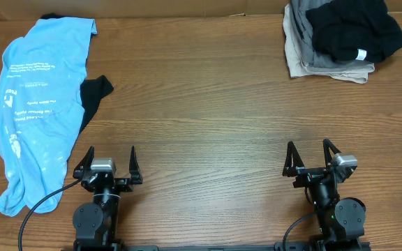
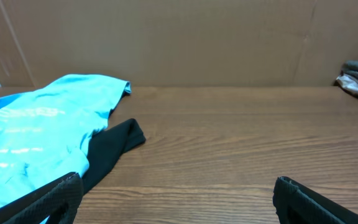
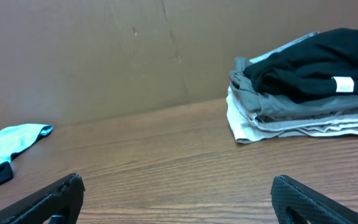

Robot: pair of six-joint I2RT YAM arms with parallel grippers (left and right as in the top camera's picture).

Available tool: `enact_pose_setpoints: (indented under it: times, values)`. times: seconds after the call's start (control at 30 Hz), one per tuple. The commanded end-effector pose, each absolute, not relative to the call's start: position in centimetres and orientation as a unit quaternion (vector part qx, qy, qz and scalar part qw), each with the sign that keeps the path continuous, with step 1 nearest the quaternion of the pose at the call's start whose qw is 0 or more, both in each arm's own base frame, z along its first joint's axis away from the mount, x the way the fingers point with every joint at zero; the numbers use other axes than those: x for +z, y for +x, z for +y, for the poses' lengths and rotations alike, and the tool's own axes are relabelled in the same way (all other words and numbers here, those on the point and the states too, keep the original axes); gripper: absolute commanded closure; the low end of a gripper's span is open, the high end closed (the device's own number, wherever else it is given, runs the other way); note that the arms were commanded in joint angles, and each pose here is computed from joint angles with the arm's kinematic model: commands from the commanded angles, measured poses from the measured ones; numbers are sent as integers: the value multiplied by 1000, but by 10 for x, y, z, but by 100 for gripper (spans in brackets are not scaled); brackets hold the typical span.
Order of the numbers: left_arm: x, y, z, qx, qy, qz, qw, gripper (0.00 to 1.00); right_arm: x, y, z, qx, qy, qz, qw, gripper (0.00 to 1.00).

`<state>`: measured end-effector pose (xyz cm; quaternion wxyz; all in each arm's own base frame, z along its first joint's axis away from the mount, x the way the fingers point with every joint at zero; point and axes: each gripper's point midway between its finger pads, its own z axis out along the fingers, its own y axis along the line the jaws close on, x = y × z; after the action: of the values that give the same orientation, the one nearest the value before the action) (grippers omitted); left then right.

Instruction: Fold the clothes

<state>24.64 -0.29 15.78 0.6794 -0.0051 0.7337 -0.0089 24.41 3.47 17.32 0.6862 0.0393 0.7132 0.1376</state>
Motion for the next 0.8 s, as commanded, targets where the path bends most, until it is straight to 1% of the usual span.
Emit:
enact_pose_setpoints:
  times: [0.0, 0.1, 0.23, 0.3, 0.43, 0.57, 0.67, 0.77]
  values:
    - [160, 246, 0, 3, -2, 728, 685, 0, 170, 244, 33, 133, 43, 714, 686, 0]
    - [173, 247, -7, -14, 9, 709, 705, 0, 170, 244, 34, 139, 42, 713, 686, 0]
    - [217, 241, -28, -64, 46, 646, 760, 0, 172, 243, 38, 169, 54, 710, 682, 0]
    - [229, 238, -27, -76, 35, 639, 764, 0, 178, 242, 46, 186, 37, 703, 686, 0]
    - [237, 234, -27, -78, 31, 670, 738, 0, 201, 235, 64, 225, -6, 676, 701, 0]
    - [252, 236, -27, -69, 38, 700, 710, 0, 233, 228, 66, 234, -17, 657, 716, 0]
    - [277, 246, -28, -68, 39, 709, 701, 0, 260, 226, 66, 235, -19, 650, 722, 0]
    - [304, 264, -28, -69, 38, 730, 679, 0, 282, 229, 69, 238, -22, 668, 704, 0]
